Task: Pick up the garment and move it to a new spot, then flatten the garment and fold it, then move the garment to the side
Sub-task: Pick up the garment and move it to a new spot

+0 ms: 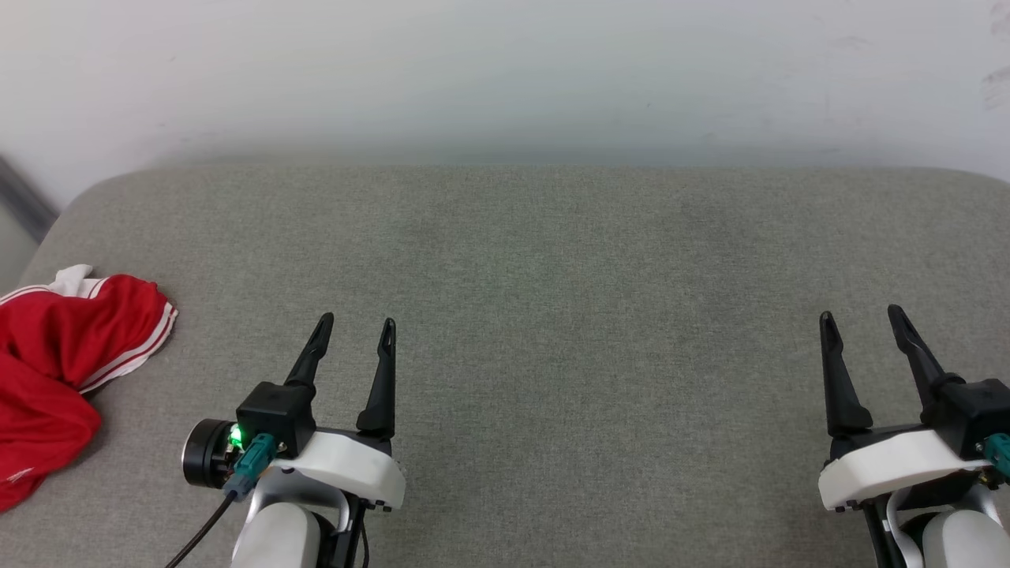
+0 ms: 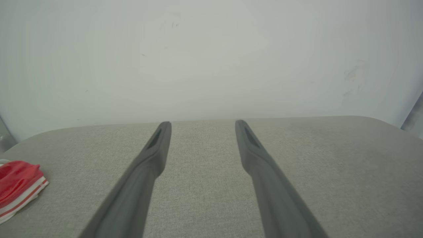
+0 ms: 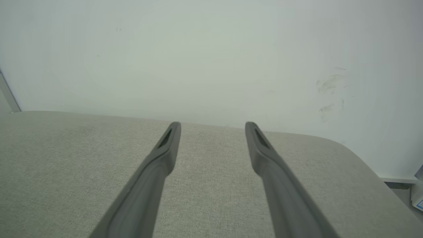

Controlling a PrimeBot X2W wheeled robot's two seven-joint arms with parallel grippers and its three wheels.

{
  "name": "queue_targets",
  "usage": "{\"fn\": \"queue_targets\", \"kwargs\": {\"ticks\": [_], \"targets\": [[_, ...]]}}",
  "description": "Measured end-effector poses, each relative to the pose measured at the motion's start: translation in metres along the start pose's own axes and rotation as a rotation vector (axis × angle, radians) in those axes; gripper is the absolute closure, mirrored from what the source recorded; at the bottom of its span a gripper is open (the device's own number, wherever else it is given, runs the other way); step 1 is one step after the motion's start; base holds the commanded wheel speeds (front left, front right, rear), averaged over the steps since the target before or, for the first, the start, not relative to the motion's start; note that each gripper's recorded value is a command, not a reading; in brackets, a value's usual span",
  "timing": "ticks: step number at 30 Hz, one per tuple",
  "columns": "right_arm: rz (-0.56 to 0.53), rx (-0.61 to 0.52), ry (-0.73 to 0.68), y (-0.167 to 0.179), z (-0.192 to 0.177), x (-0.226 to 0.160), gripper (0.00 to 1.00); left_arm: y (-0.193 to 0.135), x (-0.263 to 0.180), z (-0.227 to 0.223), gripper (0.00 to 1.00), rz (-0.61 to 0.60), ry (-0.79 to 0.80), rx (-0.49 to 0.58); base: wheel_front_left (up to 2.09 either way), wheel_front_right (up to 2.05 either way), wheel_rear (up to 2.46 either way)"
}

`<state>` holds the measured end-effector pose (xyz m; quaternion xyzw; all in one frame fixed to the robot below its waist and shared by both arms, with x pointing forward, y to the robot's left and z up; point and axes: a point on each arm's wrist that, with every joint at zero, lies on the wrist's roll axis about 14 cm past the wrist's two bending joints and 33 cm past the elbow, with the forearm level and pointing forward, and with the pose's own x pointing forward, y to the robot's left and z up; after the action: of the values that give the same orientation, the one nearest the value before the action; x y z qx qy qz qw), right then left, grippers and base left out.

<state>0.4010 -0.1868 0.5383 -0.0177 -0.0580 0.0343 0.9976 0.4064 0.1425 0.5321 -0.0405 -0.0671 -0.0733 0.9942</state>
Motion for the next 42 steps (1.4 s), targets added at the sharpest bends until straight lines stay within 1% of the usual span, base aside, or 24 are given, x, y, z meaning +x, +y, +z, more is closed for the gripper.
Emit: {"fn": "queue_targets", "kwargs": {"ticks": [10, 29, 35, 42], "targets": [[-0.005, -0.035, -0.020, -0.002, 0.003, 0.003, 0.00, -0.002, 0.001, -0.003, 0.00, -0.011, 0.004, 0.042, 0.00, 0.00, 0.00], [-0.016, -0.009, -0.018, -0.003, -0.001, 0.006, 0.00, 0.004, 0.002, -0.003, 0.00, 0.024, 0.001, 0.009, 0.00, 0.00, 0.00], [0.027, -0.004, -0.033, 0.013, 0.003, 0.016, 0.00, 0.019, -0.005, -0.001, 0.00, 0.075, -0.001, 0.011, 0.00, 0.00, 0.00], [0.142, 0.013, -0.048, 0.054, 0.007, 0.033, 0.00, 0.055, -0.025, 0.005, 0.00, 0.195, -0.010, 0.018, 0.00, 0.00, 0.00]]}}
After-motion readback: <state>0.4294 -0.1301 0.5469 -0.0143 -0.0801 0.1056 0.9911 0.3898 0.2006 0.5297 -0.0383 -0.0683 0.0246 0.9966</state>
